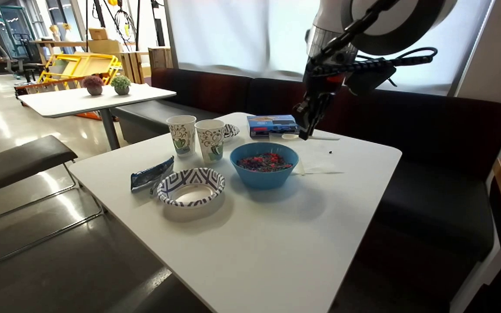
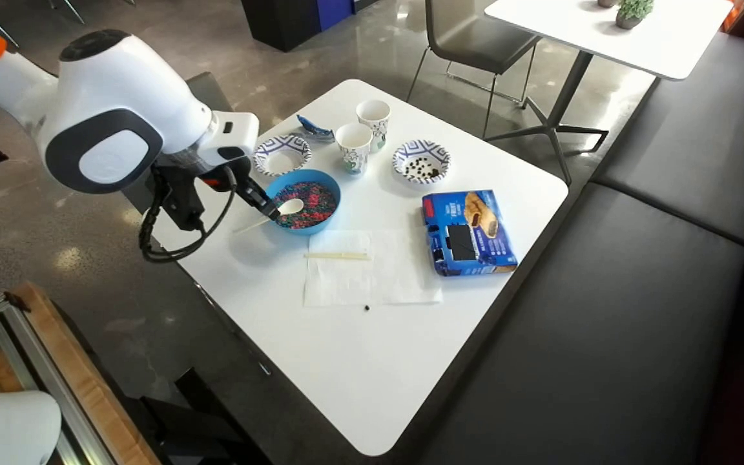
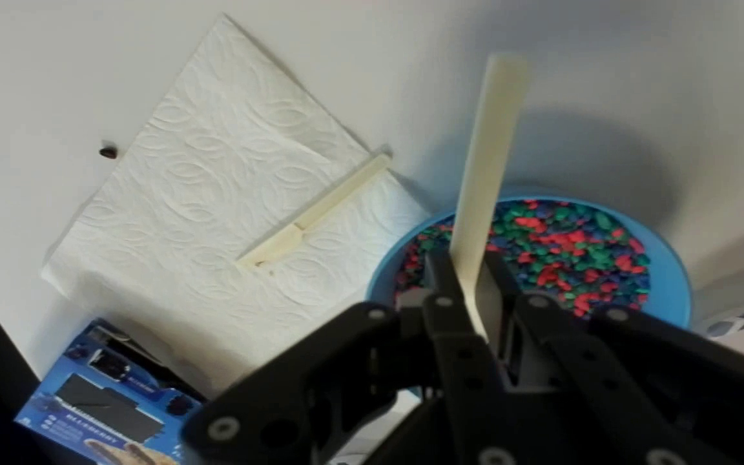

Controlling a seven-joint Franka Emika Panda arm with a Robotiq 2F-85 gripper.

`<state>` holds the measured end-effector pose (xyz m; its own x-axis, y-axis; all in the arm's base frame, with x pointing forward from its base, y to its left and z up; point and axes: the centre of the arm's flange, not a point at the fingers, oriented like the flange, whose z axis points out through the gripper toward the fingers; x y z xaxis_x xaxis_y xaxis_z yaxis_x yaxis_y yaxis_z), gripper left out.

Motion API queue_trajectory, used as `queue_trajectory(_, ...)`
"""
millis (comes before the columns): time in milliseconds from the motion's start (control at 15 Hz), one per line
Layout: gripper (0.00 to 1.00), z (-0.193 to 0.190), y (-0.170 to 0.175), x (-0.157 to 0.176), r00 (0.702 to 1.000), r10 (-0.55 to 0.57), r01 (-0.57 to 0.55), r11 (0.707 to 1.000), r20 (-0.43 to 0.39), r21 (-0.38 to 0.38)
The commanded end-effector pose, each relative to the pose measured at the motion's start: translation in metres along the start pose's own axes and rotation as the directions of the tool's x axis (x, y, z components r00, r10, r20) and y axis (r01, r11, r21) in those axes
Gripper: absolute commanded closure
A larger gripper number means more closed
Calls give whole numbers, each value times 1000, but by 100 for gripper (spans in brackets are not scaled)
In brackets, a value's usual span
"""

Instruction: Use the spoon to scoop some of the blue bowl's contents into the closest cup

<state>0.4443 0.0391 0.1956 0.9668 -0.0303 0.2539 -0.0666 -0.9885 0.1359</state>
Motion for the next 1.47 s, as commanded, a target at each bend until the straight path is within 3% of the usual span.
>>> queue_trajectory(0, 97, -18, -23, 14, 997, -36, 36, 999, 67, 1)
queue_trajectory(200, 97, -17, -23, 27, 990, -67, 59, 996, 124, 64)
queue_trajectory(733, 97, 17, -18, 80, 959, -70, 40, 993, 276, 112)
queue_trajectory(1400, 97, 67, -9, 93, 896, -108, 21, 979, 431, 201)
